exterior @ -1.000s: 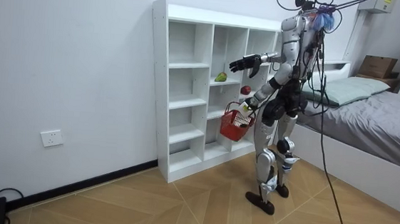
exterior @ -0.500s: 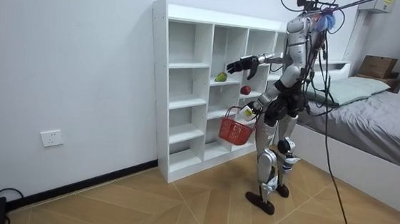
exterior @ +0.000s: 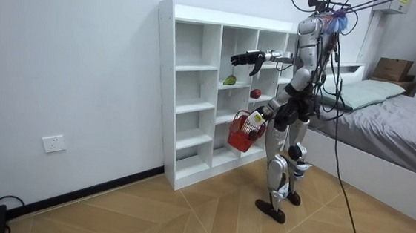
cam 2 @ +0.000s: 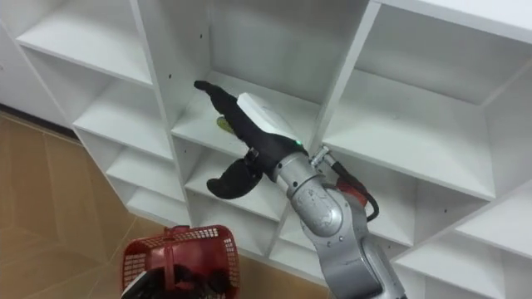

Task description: Collect fruits from the closet

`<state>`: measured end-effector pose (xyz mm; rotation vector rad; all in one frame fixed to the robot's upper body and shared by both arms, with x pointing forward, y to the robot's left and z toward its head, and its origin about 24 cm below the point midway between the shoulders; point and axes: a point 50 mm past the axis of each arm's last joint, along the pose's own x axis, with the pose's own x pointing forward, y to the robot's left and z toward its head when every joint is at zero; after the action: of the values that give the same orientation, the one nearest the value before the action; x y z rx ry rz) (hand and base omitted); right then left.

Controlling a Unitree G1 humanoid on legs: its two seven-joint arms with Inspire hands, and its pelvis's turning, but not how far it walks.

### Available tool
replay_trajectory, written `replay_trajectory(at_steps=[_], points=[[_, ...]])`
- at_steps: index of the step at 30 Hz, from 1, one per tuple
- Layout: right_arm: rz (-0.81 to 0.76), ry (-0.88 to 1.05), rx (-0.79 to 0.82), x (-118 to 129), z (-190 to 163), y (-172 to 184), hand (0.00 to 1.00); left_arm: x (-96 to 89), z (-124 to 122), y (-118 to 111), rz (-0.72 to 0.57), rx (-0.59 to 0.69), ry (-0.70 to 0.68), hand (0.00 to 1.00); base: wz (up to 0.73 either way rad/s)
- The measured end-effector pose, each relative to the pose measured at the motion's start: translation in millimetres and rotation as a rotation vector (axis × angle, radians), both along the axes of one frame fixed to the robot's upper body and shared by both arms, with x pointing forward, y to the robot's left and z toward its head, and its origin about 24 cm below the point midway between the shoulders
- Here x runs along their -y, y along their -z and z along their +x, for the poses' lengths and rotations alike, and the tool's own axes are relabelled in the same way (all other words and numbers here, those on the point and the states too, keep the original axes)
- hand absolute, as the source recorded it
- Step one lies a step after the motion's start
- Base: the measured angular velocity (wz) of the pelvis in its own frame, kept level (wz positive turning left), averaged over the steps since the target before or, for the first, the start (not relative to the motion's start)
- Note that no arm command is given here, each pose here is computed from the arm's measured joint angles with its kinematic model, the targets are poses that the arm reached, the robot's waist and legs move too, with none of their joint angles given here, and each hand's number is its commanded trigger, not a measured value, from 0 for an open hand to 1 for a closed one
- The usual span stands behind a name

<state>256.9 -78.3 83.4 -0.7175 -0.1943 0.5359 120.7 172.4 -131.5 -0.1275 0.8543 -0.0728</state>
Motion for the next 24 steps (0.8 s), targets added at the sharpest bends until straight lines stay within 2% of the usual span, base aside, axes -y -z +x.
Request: replay_trajectory(at_steps=[14, 19, 24], points=[[-0.020, 0.061, 0.068, 4, 2, -4, 0.00, -3.8, -2, 0, -0.022, 0.003, 0.002, 1.00, 0.06], [-0.051, 0.107, 0.090, 13, 5, -4, 0.00, -5.6, -5, 0, -0.023, -0.009, -0.019, 1.00, 0.01], [-0.088, 0.158, 0.062, 22, 9, 2, 0.00, -5.8, -4, -2, 0.011, -0.004, 0.022, 1.00, 0.05]])
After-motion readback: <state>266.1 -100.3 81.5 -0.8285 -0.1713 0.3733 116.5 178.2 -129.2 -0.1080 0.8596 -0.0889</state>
